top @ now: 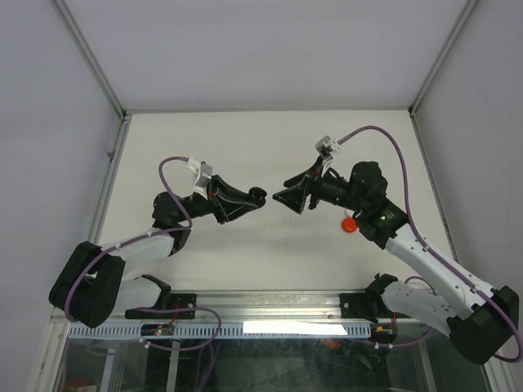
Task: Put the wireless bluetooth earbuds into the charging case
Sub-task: Close the charging case, then place the charging case at the center of the board.
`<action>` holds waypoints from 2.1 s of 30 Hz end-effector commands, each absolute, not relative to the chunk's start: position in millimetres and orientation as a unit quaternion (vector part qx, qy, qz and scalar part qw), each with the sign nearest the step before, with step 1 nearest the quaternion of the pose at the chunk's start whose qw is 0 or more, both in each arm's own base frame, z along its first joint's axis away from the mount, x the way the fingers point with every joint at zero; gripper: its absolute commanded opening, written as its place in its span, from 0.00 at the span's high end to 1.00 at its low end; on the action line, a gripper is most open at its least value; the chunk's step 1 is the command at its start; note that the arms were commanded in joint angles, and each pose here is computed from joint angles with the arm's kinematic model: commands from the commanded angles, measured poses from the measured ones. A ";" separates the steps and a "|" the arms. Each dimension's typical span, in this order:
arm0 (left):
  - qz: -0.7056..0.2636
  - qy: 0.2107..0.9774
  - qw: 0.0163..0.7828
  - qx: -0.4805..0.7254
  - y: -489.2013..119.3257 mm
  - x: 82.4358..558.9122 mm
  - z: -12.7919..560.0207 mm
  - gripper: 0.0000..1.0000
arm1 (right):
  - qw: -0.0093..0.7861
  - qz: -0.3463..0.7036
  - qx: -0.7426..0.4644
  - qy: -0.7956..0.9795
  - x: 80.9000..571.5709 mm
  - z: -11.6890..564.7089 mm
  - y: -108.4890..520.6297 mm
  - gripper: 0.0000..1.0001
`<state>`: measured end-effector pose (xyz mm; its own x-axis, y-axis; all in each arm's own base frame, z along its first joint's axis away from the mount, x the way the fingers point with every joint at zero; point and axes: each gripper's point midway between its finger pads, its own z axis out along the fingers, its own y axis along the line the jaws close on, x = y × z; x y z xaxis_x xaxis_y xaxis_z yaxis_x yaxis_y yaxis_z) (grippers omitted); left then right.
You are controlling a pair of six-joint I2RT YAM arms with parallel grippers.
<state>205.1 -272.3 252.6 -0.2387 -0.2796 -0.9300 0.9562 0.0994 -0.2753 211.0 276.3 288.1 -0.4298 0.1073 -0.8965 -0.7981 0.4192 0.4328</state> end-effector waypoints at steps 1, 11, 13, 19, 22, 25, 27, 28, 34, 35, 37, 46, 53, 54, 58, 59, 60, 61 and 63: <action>-0.600 0.480 0.552 0.324 -276.3 206.8 280.9 0.88 | 0.480 0.519 -0.268 0.655 204.4 316.8 281.0 0.30; -0.627 0.454 0.536 0.337 -286.4 198.1 283.1 0.88 | 0.430 0.580 -0.278 0.634 208.3 302.8 299.9 0.31; -0.629 0.454 0.533 0.340 -288.8 196.6 282.1 0.88 | 0.411 0.588 -0.282 0.637 208.8 298.4 304.8 0.31; -0.630 0.457 0.531 0.335 -291.4 197.5 280.4 0.88 | 0.383 0.615 -0.300 0.620 198.6 300.4 309.6 0.35; -0.629 0.471 0.529 0.319 -292.1 202.8 276.8 0.88 | 0.373 0.622 -0.317 0.611 190.3 303.3 308.9 0.36; -0.629 0.485 0.526 0.304 -292.4 207.1 271.9 0.88 | 0.362 0.630 -0.332 0.602 181.5 306.3 307.4 0.38; -0.628 0.492 0.526 0.295 -291.8 208.7 269.6 0.87 | 0.361 0.632 -0.337 0.598 177.6 308.9 305.8 0.39; -0.627 0.495 0.526 0.292 -291.4 209.1 268.6 0.87 | 0.363 0.632 -0.339 0.596 176.2 310.1 305.1 0.39; -0.617 0.532 0.513 0.273 -290.9 215.4 255.6 0.87 | 0.380 0.614 -0.345 0.600 174.1 312.5 299.6 0.40; -0.615 0.537 0.510 0.271 -290.5 215.7 253.5 0.87 | 0.383 0.609 -0.347 0.601 174.1 312.5 298.7 0.40; -0.612 0.549 0.506 0.263 -289.7 216.9 248.8 0.86 | 0.395 0.595 -0.349 0.606 176.8 311.0 296.9 0.40; -0.595 0.637 0.453 0.187 -287.9 231.7 217.7 0.86 | 0.502 0.414 -0.233 0.723 239.2 270.7 254.2 0.37; -0.579 0.709 0.380 0.135 -305.9 235.1 176.5 0.83 | 0.575 0.291 -0.133 0.753 255.2 255.1 193.7 0.35; -0.580 0.717 0.366 0.128 -310.1 235.5 169.9 0.83 | 0.582 0.280 -0.124 0.753 255.4 253.8 187.1 0.35; -0.576 0.752 0.307 0.098 -329.8 239.7 137.0 0.80 | 0.601 0.256 -0.099 0.751 253.0 252.7 169.1 0.35; -0.570 0.762 0.294 0.090 -334.2 241.0 127.9 0.79 | 0.602 0.252 -0.097 0.751 252.4 251.9 166.9 0.35; -0.564 0.771 0.284 0.082 -338.5 243.4 120.6 0.78 | 0.603 0.249 -0.096 0.752 252.1 251.1 165.0 0.35; -0.556 0.781 0.274 0.077 -342.5 245.1 113.0 0.78 | 0.602 0.245 -0.094 0.754 251.7 249.5 163.4 0.35; -0.544 0.794 0.263 0.071 -349.6 248.5 101.3 0.76 | 0.600 0.239 -0.095 0.758 251.4 246.9 161.6 0.35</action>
